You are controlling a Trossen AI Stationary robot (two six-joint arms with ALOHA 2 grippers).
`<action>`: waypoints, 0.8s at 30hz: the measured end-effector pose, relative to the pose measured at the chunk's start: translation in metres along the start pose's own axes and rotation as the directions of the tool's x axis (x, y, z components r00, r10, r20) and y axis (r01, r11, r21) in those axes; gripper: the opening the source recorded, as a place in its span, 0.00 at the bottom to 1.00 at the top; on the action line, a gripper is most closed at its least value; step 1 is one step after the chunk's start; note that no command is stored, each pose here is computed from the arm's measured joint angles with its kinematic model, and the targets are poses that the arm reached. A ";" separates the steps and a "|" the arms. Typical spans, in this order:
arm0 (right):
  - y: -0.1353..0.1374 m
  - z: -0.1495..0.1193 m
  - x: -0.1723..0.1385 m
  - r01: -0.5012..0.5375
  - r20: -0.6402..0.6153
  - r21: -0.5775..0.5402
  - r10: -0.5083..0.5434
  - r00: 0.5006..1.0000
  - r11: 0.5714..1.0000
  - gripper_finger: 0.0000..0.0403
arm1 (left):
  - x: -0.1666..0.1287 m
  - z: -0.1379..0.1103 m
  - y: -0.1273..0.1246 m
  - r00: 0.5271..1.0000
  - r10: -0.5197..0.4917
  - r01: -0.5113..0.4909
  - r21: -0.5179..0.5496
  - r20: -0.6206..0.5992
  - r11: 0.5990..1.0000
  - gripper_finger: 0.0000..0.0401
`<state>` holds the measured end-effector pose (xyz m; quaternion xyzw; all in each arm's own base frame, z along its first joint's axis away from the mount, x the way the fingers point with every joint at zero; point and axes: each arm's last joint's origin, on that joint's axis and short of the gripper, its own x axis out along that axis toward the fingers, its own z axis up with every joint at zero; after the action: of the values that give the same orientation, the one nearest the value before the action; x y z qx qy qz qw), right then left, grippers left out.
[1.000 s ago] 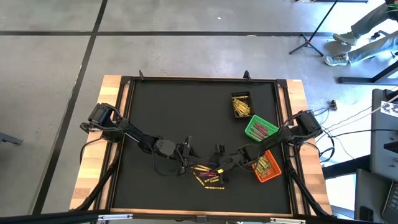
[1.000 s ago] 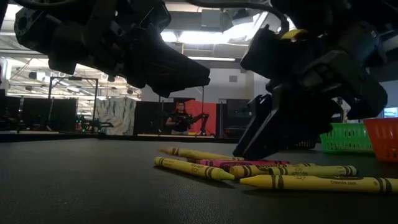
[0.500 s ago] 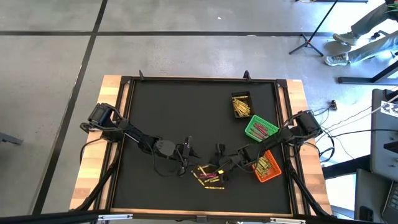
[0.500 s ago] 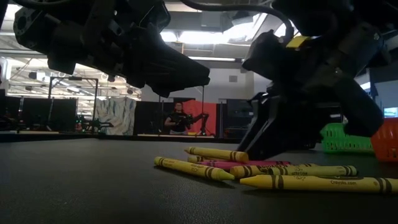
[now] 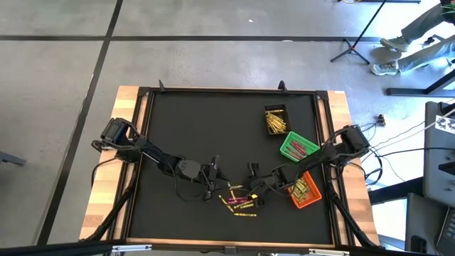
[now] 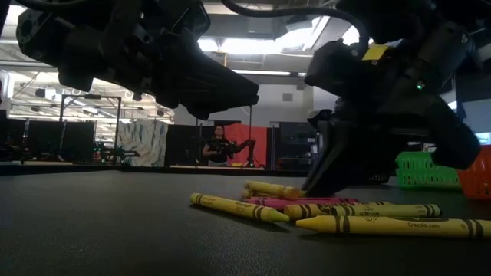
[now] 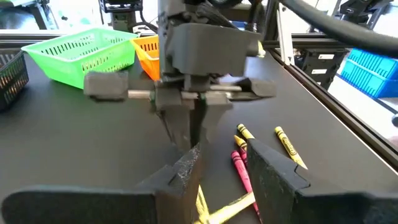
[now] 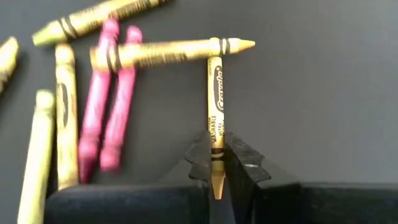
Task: Sort crayons
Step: Put the yellow crayon into the black basket
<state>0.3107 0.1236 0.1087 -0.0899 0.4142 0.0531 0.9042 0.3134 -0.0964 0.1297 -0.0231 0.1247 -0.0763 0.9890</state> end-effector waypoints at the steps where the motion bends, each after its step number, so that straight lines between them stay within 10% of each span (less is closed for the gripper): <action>1: -0.001 0.000 -0.003 0.002 -0.011 -0.002 -0.002 1.000 1.000 0.06 | 0.000 0.000 0.000 1.000 0.000 0.000 0.000 0.000 1.000 0.28; 24: -0.062 0.008 -0.104 0.301 -0.168 0.083 -0.285 0.944 0.950 0.04 | 0.000 0.000 -0.002 1.000 -0.006 0.006 0.001 -0.002 1.000 0.28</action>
<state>0.2594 0.0628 0.1999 -0.1058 0.4672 -0.1114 0.8707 0.3128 -0.0986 0.1296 -0.0228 0.1257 -0.0796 0.9886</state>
